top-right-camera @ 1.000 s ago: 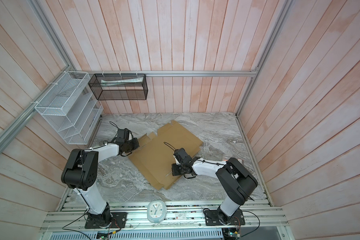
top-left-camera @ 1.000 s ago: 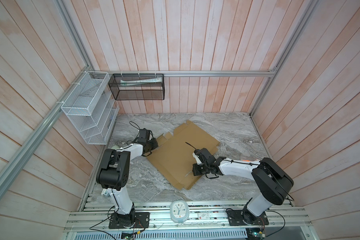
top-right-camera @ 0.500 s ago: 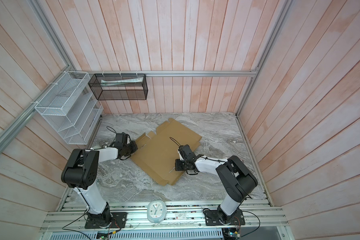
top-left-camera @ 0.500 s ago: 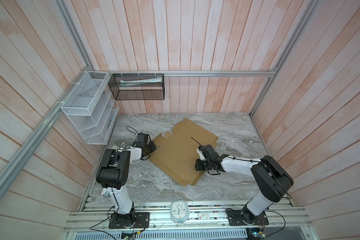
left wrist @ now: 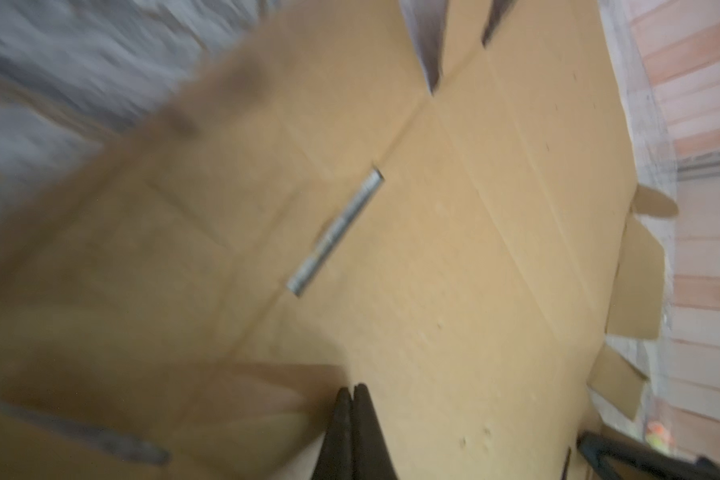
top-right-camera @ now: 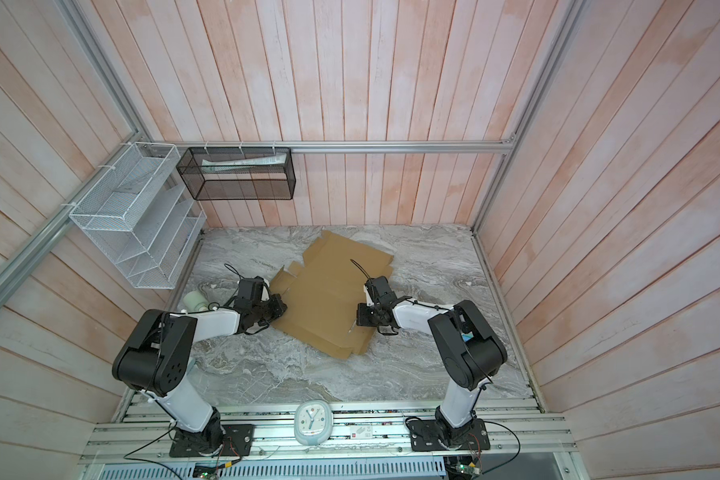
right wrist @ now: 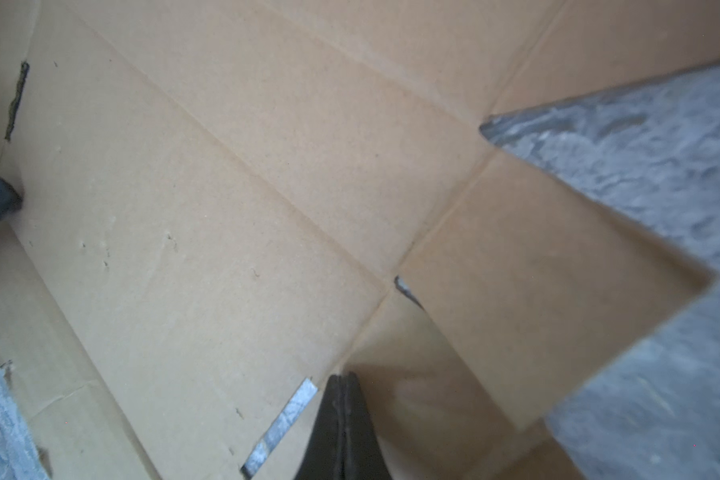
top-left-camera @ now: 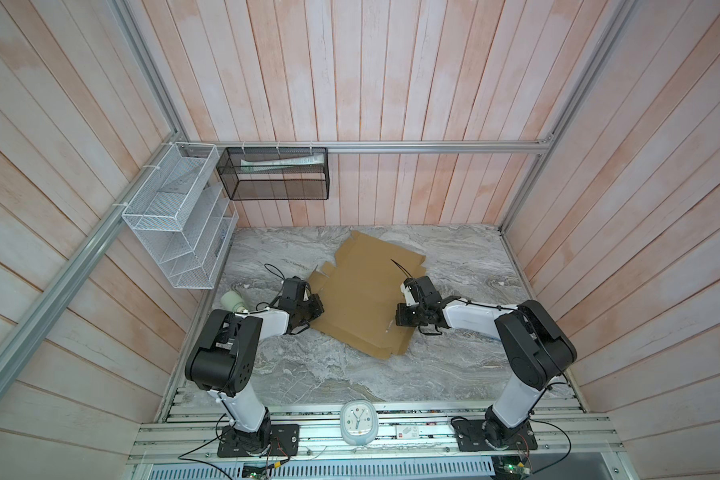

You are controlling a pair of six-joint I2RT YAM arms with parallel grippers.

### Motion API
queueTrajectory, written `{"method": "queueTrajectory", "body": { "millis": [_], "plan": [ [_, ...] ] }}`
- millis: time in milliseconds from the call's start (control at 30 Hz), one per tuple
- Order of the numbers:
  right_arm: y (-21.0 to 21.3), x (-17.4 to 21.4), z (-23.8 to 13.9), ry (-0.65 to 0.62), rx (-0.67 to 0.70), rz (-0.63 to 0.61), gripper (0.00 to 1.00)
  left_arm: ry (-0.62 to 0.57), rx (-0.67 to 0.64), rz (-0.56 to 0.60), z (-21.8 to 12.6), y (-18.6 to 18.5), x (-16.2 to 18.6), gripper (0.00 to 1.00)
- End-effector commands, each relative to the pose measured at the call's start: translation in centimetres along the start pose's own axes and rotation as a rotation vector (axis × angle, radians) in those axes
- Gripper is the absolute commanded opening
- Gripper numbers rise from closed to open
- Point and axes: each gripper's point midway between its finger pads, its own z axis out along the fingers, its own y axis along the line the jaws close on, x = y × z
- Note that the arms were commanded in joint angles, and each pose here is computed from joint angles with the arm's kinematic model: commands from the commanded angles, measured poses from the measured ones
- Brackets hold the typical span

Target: Fold the paper box

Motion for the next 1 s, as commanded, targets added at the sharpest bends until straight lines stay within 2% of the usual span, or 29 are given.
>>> {"method": "queueTrajectory", "body": {
  "millis": [0, 233, 367, 600, 700, 767, 833, 967],
  "plan": [
    [-3.8, 2.8, 1.0, 0.118, 0.118, 0.013, 0.0, 0.046, 0.035, -0.013, -0.5, -1.2, 2.4, 0.0],
    [-5.5, -0.1, 0.2, 0.08, 0.15, 0.006, 0.0, 0.067, 0.053, 0.015, -1.2, -3.3, 5.6, 0.0],
    [-5.8, -2.2, -1.3, 0.033, 0.188, -0.022, 0.0, 0.05, 0.092, 0.036, -2.2, -5.1, 5.3, 0.0],
    [-4.1, -4.5, -4.9, -0.099, 0.218, -0.021, 0.0, -0.082, 0.104, 0.178, -4.9, -9.5, -0.8, 0.0],
    [-2.1, -3.9, -5.9, -0.134, 0.186, -0.027, 0.0, -0.119, 0.12, 0.218, -5.1, -10.9, -3.9, 0.07],
    [-0.6, -3.3, -6.1, -0.143, 0.161, -0.036, 0.0, -0.137, 0.125, 0.226, -4.9, -11.4, -5.9, 0.08],
    [1.0, -2.5, -6.1, -0.147, 0.13, -0.051, 0.0, -0.143, 0.126, 0.237, -4.1, -11.7, -7.6, 0.0],
    [5.1, -0.6, -5.4, -0.158, 0.041, -0.075, 0.0, -0.15, 0.117, 0.237, -1.6, -12.2, -10.4, 0.0]
  ]
}}
